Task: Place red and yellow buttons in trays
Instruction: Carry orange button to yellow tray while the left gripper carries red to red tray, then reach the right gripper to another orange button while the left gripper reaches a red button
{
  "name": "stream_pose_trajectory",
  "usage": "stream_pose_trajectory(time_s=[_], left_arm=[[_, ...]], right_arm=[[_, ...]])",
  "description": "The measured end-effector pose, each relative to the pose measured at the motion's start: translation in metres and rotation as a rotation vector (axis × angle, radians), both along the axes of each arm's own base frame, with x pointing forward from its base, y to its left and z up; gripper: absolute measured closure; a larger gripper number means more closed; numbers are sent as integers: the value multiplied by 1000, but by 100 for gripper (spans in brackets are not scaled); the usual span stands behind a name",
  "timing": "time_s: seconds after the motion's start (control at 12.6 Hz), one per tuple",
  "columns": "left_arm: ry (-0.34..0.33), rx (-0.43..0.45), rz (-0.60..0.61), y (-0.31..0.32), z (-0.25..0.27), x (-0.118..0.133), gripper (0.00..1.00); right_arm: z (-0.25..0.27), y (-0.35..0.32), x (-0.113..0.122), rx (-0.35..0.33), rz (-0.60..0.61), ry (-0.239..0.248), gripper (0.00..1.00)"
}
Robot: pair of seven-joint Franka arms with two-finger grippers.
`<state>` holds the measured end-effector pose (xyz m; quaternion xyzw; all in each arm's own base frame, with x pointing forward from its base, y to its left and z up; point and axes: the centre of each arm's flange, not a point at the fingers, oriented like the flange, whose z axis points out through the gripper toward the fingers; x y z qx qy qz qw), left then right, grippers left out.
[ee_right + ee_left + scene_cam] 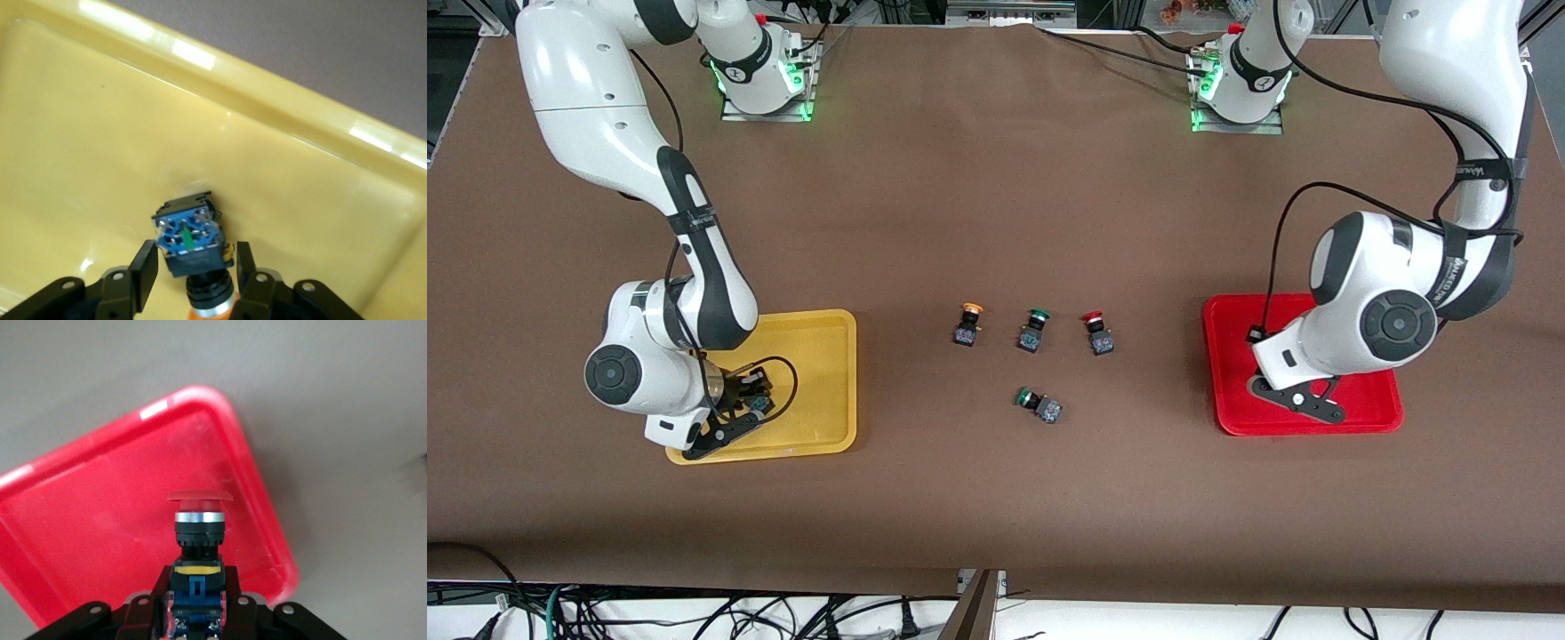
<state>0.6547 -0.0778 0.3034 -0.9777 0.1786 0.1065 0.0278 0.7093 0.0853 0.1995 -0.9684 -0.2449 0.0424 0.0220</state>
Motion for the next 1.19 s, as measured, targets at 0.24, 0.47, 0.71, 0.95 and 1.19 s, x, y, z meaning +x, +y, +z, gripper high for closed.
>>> stream_pose_trajectory(time_s=[0.24, 0.47, 0.71, 0.95, 1.19], left_arm=[[-93, -37, -4, 8, -66, -23, 67], [-107, -48, 17, 24, -93, -39, 67], [-112, -49, 16, 24, -90, -39, 52], [-137, -47, 13, 21, -65, -35, 20], [-114, -60, 29, -6, -20, -34, 0]], right_arm=[[16, 30, -4, 53, -56, 27, 14], [41, 103, -15, 91, -202, 67, 13], [50, 209, -49, 78, -379, 99, 14], [51, 313, -97, 68, -573, 78, 14], [27, 360, -125, 71, -679, 67, 14]])
